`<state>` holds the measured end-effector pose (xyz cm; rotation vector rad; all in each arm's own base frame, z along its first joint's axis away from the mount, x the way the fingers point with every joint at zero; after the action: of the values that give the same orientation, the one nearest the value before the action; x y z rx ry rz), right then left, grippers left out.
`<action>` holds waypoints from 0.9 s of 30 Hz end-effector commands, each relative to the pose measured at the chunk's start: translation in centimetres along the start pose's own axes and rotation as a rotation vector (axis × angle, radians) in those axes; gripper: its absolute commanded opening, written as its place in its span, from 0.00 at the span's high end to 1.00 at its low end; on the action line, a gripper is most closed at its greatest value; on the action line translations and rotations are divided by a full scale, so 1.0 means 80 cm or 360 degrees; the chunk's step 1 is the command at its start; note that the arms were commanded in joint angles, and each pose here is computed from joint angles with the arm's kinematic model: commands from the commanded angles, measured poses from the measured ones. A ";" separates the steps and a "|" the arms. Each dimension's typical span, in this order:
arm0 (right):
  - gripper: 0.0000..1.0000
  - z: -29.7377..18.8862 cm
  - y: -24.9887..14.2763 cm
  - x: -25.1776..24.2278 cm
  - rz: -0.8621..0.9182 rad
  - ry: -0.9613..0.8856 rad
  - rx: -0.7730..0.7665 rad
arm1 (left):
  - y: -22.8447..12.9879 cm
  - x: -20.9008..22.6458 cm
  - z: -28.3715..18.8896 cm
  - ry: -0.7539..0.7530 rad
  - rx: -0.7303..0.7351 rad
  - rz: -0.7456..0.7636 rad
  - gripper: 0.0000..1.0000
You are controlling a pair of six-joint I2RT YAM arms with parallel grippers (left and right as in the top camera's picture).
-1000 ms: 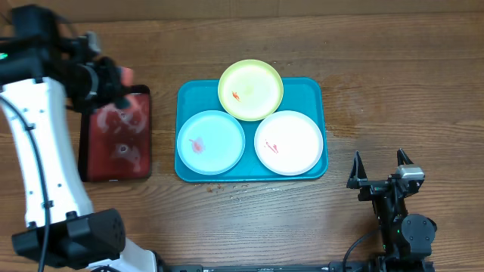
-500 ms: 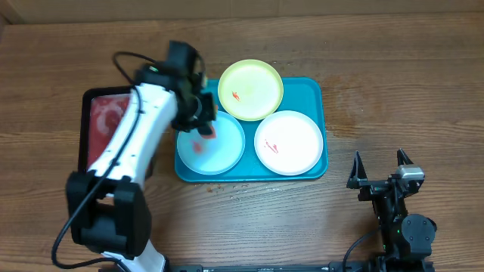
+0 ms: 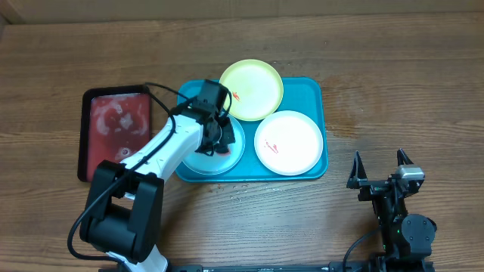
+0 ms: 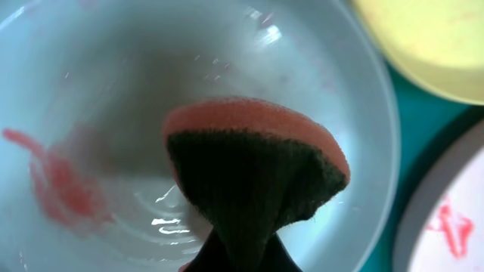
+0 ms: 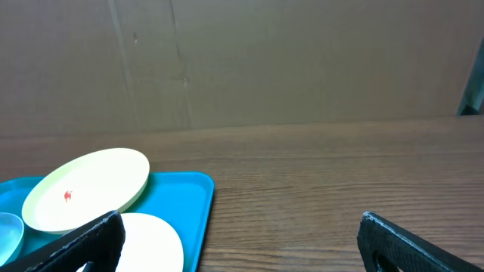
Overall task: Clean dirty plates on tray and stack at the side
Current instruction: 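Carry the sponge with the left gripper onto the light blue plate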
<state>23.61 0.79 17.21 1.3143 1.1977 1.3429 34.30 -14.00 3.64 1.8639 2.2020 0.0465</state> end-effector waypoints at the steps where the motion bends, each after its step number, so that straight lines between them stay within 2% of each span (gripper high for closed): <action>1: 0.00 0.000 -0.002 0.000 -0.0006 0.0008 -0.0006 | -0.002 0.019 0.007 0.0115 -0.0034 -0.0120 0.96; 3: 0.00 0.000 -0.002 0.000 -0.0006 0.0008 -0.0006 | -0.003 0.021 0.008 0.0130 -0.0036 -0.0121 0.96; 4: 0.00 0.000 -0.002 0.000 -0.0006 0.0008 -0.0006 | -0.003 0.021 0.008 0.0129 -0.0036 -0.0121 0.92; 8: 0.00 0.000 -0.002 0.000 -0.0006 0.0008 -0.0006 | 0.003 0.020 0.006 0.0119 -0.0054 -0.0049 0.49; 9: 0.00 0.000 -0.002 0.000 -0.0006 0.0008 -0.0006 | 0.009 0.019 0.002 0.0111 -0.0066 0.0003 0.41; 10: 0.00 0.000 -0.002 0.000 -0.0006 0.0008 -0.0006 | 0.014 0.017 -0.003 0.0106 -0.0074 0.0043 0.36; 14: 0.00 0.000 -0.002 0.000 -0.0006 0.0008 -0.0006 | 0.051 0.006 -0.055 0.0100 -0.0120 0.0122 0.32; 19: 0.00 0.000 -0.002 0.000 -0.0006 0.0008 -0.0006 | 0.102 -0.006 -0.158 0.0060 -0.0241 0.0068 0.28; 21: 0.00 0.000 -0.002 0.000 -0.0006 0.0008 -0.0006 | 0.118 -0.006 -0.201 0.0055 -0.0305 0.0093 0.16; 22: 0.00 0.000 -0.002 0.001 -0.0006 0.0009 -0.0005 | 0.123 -0.005 -0.217 0.0055 -0.0332 0.0120 0.01; 27: 0.00 0.000 -0.002 0.000 -0.0006 0.0008 -0.0006 | 0.139 0.010 -0.258 0.0075 -0.0399 0.0198 0.00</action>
<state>23.61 0.79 17.20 1.3141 1.1984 1.3422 40.42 -9.48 24.01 1.8231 2.0597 0.3146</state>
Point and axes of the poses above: each gripper's point midway between its finger pads, its own z axis out along the fingers, its own x axis along the line the jaws close on, y = z × x, the point moved 1 cm from there along -z, back along the fingers, and after that the axes turned 4 degrees about z, right-handed, at the moved point
